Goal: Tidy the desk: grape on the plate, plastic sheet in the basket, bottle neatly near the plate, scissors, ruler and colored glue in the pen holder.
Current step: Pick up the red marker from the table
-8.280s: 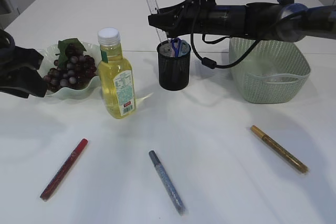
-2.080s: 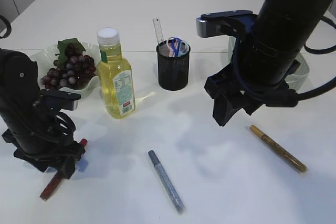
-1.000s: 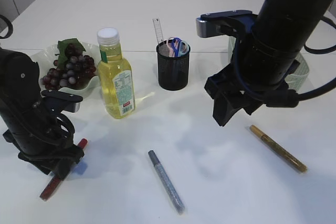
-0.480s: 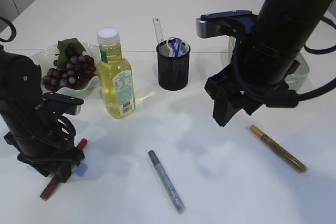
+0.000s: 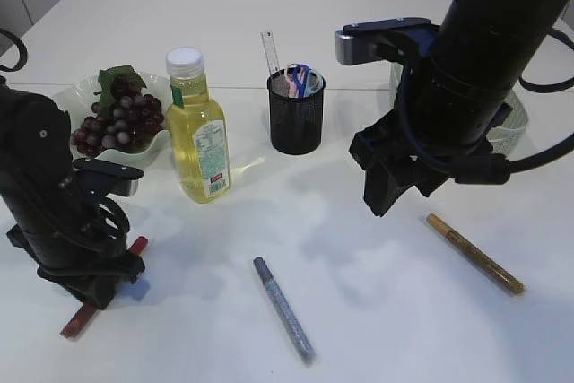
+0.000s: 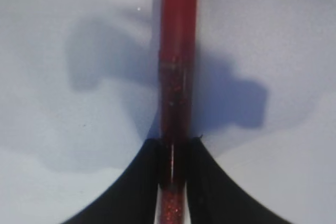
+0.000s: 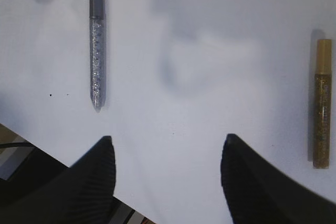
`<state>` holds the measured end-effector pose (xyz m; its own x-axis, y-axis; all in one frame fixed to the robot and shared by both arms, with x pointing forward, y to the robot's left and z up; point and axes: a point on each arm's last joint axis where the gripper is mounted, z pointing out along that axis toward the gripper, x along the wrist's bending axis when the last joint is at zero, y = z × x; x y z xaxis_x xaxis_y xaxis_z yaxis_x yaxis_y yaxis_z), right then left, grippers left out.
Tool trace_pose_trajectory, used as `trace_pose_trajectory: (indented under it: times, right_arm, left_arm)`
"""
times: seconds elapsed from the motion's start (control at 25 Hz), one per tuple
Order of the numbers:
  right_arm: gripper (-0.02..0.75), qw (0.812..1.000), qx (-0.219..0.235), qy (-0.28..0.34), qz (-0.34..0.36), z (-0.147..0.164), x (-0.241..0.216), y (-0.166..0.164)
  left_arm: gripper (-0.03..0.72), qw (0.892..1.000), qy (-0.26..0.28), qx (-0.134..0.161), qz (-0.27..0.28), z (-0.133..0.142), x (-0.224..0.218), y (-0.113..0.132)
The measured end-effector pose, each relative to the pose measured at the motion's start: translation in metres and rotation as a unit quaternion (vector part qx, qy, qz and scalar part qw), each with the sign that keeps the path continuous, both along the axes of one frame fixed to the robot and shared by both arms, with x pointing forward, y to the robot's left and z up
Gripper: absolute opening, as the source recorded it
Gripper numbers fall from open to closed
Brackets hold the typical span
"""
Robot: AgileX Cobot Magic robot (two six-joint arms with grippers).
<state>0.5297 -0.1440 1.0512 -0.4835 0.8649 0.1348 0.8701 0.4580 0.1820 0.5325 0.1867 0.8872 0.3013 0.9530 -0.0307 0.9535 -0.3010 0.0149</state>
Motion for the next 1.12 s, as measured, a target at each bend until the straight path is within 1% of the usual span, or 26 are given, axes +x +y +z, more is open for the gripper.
trace_pose_trajectory:
  times: [0.24,0.72,0.92,1.12]
  right_arm:
    - [0.496,1.000,0.000,0.000,0.000,0.000,0.000,0.000]
    - [0.496,1.000,0.000,-0.001,0.001,0.000,0.000,0.000]
    - [0.496,1.000,0.001,-0.002,0.000,0.000,0.000,0.000]
    - [0.495,1.000,0.001,-0.003,0.000,0.000,0.000,0.000]
  left_arm:
    - [0.067,1.000,0.002,0.001,0.000,0.000,0.000,0.000]
    - [0.055,1.000,0.002,0.000,0.000,0.003,0.000,0.000]
    - [0.053,1.000,-0.023,-0.010,0.001,0.022,-0.001,0.000]
    - [0.053,0.998,-0.060,-0.030,0.005,0.051,-0.005,0.001]
